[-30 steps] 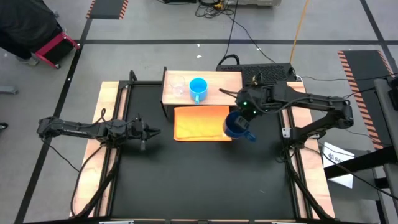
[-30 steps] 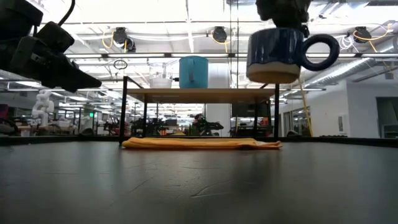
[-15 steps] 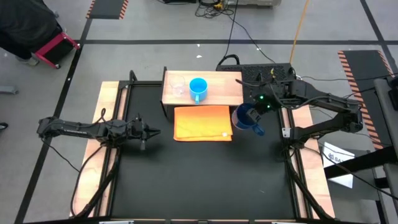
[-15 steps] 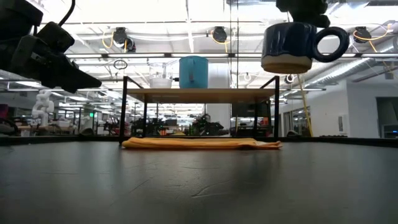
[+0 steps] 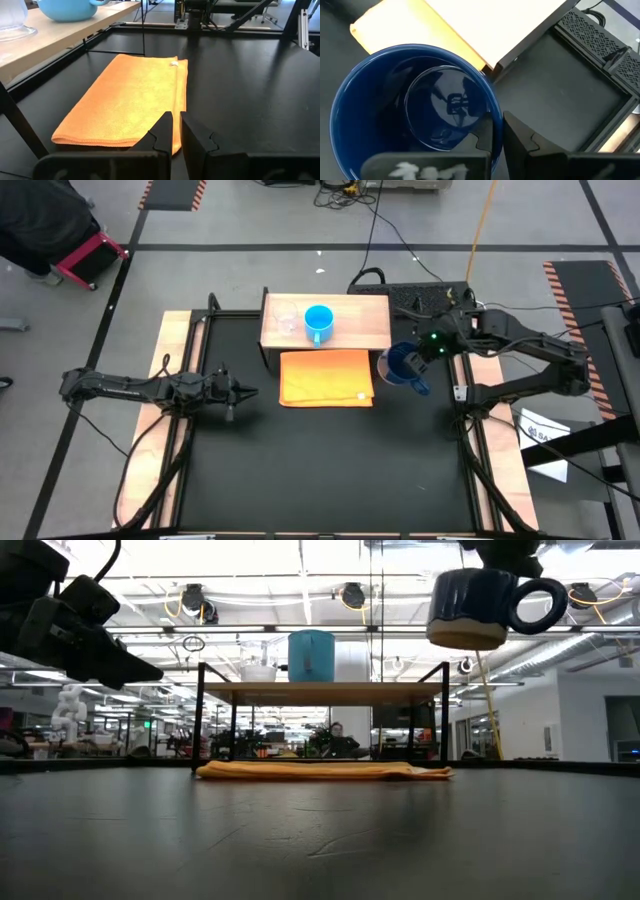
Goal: Stack small to large cups/mugs on shelf
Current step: Put the dark blue mug on the shelf
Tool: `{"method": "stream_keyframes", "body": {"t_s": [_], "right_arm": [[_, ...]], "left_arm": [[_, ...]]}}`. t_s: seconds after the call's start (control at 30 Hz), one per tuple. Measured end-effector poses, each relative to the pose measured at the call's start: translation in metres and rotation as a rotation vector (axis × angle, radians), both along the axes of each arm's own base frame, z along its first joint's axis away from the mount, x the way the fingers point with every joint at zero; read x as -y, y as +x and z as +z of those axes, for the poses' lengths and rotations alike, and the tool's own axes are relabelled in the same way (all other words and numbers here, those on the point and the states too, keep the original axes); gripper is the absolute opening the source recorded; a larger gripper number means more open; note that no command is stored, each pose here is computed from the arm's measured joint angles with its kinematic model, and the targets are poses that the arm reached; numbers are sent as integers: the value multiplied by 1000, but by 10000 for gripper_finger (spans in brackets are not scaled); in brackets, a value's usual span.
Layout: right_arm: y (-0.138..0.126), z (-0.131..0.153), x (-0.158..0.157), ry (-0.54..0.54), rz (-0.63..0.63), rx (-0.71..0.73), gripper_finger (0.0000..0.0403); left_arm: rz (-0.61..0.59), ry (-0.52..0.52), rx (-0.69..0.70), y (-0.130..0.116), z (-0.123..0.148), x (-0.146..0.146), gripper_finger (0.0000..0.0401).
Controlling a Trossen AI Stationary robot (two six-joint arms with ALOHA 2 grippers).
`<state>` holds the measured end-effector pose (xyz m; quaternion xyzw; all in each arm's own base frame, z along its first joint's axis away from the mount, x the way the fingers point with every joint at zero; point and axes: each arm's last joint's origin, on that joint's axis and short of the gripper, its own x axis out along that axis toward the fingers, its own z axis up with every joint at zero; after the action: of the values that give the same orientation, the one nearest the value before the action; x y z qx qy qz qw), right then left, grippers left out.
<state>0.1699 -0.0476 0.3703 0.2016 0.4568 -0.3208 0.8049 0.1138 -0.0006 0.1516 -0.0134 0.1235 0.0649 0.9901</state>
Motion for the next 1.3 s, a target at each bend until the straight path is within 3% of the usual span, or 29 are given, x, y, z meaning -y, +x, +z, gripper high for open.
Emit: {"method": "stream_keyframes", "body": {"t_s": [0.47, 0.73, 1.03, 1.3], "right_arm": [[-20, -31, -5, 3, -17, 25, 10], [-20, -35, -5, 4, -16, 35, 10], [-1, -26, 11, -64, -20, 220, 10], [25, -40, 45, 12, 1, 214, 10]], "left_arm": [[-1, 7, -2, 0, 0, 0, 37], [1, 0, -1, 0, 0, 0, 37], [1, -1, 0, 0, 0, 0, 37], [-15, -7, 0, 0, 0, 0, 37]]}}
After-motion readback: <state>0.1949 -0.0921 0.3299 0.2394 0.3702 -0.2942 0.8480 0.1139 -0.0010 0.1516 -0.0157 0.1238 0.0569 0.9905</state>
